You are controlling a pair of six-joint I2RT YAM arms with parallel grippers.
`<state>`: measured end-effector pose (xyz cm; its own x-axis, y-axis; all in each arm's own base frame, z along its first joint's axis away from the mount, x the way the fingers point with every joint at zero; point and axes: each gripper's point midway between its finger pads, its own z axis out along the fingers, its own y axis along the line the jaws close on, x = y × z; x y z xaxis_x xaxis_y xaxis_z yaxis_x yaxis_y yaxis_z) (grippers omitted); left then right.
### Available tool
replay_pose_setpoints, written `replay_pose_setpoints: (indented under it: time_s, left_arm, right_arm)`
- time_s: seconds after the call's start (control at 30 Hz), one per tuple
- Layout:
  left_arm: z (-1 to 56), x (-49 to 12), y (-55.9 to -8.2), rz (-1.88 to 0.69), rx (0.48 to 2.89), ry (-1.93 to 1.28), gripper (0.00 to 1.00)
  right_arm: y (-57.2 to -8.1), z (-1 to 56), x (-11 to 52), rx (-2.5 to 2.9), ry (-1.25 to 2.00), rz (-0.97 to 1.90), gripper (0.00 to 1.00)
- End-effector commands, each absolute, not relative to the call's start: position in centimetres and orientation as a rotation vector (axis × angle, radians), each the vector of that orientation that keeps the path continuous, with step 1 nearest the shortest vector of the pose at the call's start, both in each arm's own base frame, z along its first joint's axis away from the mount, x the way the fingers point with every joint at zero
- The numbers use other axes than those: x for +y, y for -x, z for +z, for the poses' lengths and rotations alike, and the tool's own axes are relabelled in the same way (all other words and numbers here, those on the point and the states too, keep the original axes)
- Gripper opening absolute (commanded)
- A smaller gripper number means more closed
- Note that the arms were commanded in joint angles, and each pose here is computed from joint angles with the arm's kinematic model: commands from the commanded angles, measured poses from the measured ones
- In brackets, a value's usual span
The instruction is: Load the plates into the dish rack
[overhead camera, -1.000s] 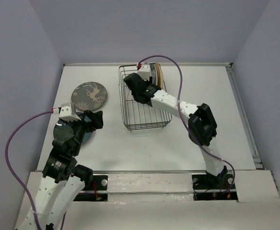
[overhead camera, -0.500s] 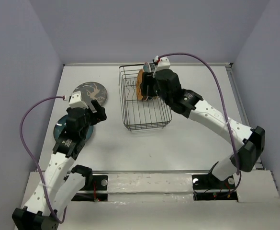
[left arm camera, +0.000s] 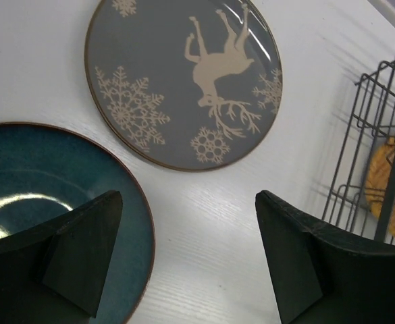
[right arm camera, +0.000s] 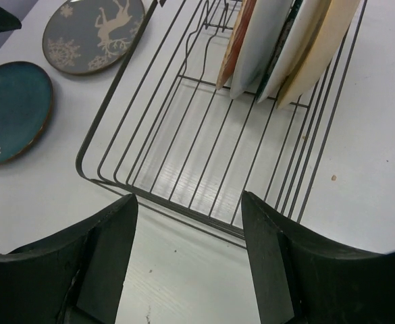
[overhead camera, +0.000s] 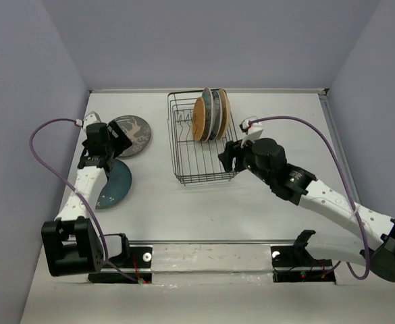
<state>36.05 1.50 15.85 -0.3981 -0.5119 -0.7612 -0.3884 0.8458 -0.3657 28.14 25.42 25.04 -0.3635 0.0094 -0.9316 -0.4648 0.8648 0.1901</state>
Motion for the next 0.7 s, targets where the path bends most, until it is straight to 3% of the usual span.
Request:
replay_pose_setpoints:
  time_s: [0.0,0.37,0.67]
  left_arm:
    - [17.9,4.9,-38.9,-0.074,1.959,0.678,0.90]
    - [10.7,10.2,-43.2,-0.145,2.114,0.696,0.84]
    - [9.2,11.6,-46.0,-0.243,2.087,0.675,0.78]
  right_arm:
    - [-28.1,27.6,24.9,1.762,0.297,0.550,0.68]
    - [-27.8,25.8,25.6,1.796,0.322,0.579,0.67]
    - [-28.0,25.2,26.4,1.800,0.327,0.597,0.67]
